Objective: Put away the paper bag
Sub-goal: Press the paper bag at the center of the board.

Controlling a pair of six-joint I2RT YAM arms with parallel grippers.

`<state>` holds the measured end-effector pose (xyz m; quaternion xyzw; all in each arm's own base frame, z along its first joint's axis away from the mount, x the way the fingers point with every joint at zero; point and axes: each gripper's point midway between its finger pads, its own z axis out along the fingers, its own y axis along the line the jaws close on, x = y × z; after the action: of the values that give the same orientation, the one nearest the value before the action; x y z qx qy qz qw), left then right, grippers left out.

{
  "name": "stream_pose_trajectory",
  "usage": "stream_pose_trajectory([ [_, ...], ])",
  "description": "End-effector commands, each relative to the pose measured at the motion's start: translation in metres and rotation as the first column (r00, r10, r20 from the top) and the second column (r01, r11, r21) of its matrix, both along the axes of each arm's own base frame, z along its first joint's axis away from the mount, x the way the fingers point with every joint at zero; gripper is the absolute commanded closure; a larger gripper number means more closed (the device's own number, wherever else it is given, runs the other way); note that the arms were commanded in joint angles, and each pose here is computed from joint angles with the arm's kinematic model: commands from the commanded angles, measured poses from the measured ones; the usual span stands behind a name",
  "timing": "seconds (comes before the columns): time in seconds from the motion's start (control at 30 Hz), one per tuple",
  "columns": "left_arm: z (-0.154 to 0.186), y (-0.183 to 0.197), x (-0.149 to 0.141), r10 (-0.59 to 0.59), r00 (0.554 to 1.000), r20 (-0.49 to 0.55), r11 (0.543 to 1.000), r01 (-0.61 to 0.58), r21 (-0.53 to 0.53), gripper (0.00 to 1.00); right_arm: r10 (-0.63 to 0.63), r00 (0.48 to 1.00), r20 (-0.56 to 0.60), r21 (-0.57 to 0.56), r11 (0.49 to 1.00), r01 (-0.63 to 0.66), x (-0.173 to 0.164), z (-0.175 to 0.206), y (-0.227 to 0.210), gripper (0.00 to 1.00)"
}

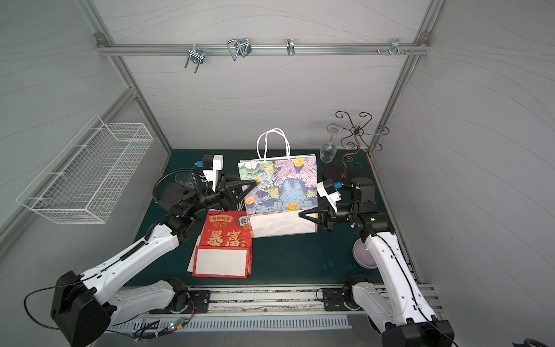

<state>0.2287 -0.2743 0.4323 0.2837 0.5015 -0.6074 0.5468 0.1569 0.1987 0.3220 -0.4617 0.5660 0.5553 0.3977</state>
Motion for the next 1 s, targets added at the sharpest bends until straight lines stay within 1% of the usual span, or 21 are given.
stream_pose_trajectory([
  [0.0, 0.050, 0.018, -0.005, -0.008, 0.996, 0.087, 0.987, 0.021, -0.158, 0.99, 0.012, 1.000, -0.009, 0.000, 1.000, -0.012, -0.007, -0.002, 0.000, 1.00],
  [0.17, 0.058, 0.019, -0.005, -0.030, 0.996, 0.088, 0.982, 0.046, -0.185, 1.00, 0.014, 1.000, -0.009, -0.001, 1.000, -0.014, -0.008, -0.003, 0.000, 1.00],
  [0.2, 0.058, 0.019, -0.004, -0.028, 0.996, 0.085, 0.982, 0.043, -0.186, 0.91, 0.013, 1.000, -0.011, -0.002, 1.000, -0.013, -0.008, -0.003, 0.000, 1.00],
  [0.23, 0.060, 0.019, -0.003, -0.023, 0.996, 0.083, 0.981, 0.039, -0.188, 0.78, 0.014, 1.000, -0.008, -0.002, 1.000, -0.014, -0.009, -0.003, 0.000, 1.00],
  [0.27, 0.061, 0.020, -0.003, -0.018, 0.996, 0.083, 0.981, 0.034, -0.191, 0.68, 0.013, 1.000, -0.009, -0.002, 1.000, -0.013, -0.008, -0.003, 0.000, 1.00],
  [0.3, 0.063, 0.020, -0.003, -0.013, 0.996, 0.087, 0.981, 0.030, -0.193, 0.64, 0.014, 1.000, -0.013, -0.002, 1.000, -0.014, -0.008, -0.003, 0.000, 1.00],
  [0.37, 0.068, 0.022, -0.003, 0.001, 0.995, 0.095, 0.979, 0.018, -0.201, 0.62, 0.015, 1.000, -0.010, -0.001, 1.000, -0.015, -0.008, -0.003, 0.000, 1.00],
  [0.4, 0.070, 0.023, -0.003, 0.010, 0.995, 0.100, 0.978, 0.011, -0.206, 0.63, 0.014, 1.000, -0.011, -0.001, 1.000, -0.014, -0.008, -0.003, 0.000, 1.00],
  [0.43, 0.072, 0.023, -0.003, 0.014, 0.994, 0.105, 0.978, 0.009, -0.209, 0.66, 0.016, 1.000, -0.010, 0.000, 1.000, -0.016, -0.008, -0.002, 0.000, 1.00],
  [0.5, 0.075, 0.024, -0.002, 0.019, 0.993, 0.114, 0.976, 0.007, -0.217, 0.78, 0.018, 1.000, -0.010, 0.001, 1.000, -0.018, -0.008, -0.002, 0.000, 1.00],
  [0.57, 0.078, 0.024, -0.003, 0.013, 0.993, 0.121, 0.974, 0.015, -0.224, 0.95, 0.018, 1.000, -0.009, 0.001, 1.000, -0.018, -0.008, -0.001, 0.000, 1.00],
  [0.6, 0.079, 0.023, -0.003, 0.007, 0.992, 0.126, 0.974, 0.022, -0.226, 1.00, 0.019, 1.000, -0.007, 0.002, 1.000, -0.019, -0.008, 0.000, 0.000, 1.00],
  [0.73, 0.070, 0.019, -0.001, -0.005, 0.994, 0.109, 0.980, 0.027, -0.199, 1.00, 0.023, 1.000, 0.004, 0.008, 1.000, -0.023, -0.008, 0.006, 0.000, 1.00],
  [0.77, 0.066, 0.019, 0.000, -0.002, 0.995, 0.100, 0.982, 0.021, -0.190, 0.91, 0.024, 1.000, 0.011, 0.010, 1.000, -0.024, -0.009, 0.008, 0.000, 1.00],
  [0.8, 0.062, 0.019, 0.001, 0.006, 0.996, 0.087, 0.984, 0.010, -0.180, 0.68, 0.023, 1.000, 0.018, 0.010, 1.000, -0.023, -0.008, 0.011, 0.000, 1.00],
  [0.87, 0.052, 0.019, 0.000, 0.021, 0.997, 0.074, 0.989, -0.010, -0.145, 0.41, 0.022, 0.999, 0.030, 0.012, 1.000, -0.023, -0.008, 0.016, 0.000, 1.00],
  [0.9, 0.044, 0.019, 0.000, 0.032, 0.997, 0.065, 0.993, -0.024, -0.114, 0.13, 0.021, 0.999, 0.037, 0.014, 1.000, -0.022, -0.008, 0.018, 0.000, 1.00],
  [0.93, 0.036, 0.018, 0.000, 0.037, 0.998, 0.057, 0.996, -0.032, -0.087, 0.02, 0.019, 0.999, 0.041, 0.015, 1.000, -0.020, -0.007, 0.020, 0.001, 1.00],
  [0.97, 0.026, 0.017, -0.004, 0.030, 0.998, 0.048, 0.998, -0.027, -0.053, 0.01, 0.016, 0.999, 0.046, 0.015, 1.000, -0.017, -0.006, 0.022, 0.001, 1.00],
])
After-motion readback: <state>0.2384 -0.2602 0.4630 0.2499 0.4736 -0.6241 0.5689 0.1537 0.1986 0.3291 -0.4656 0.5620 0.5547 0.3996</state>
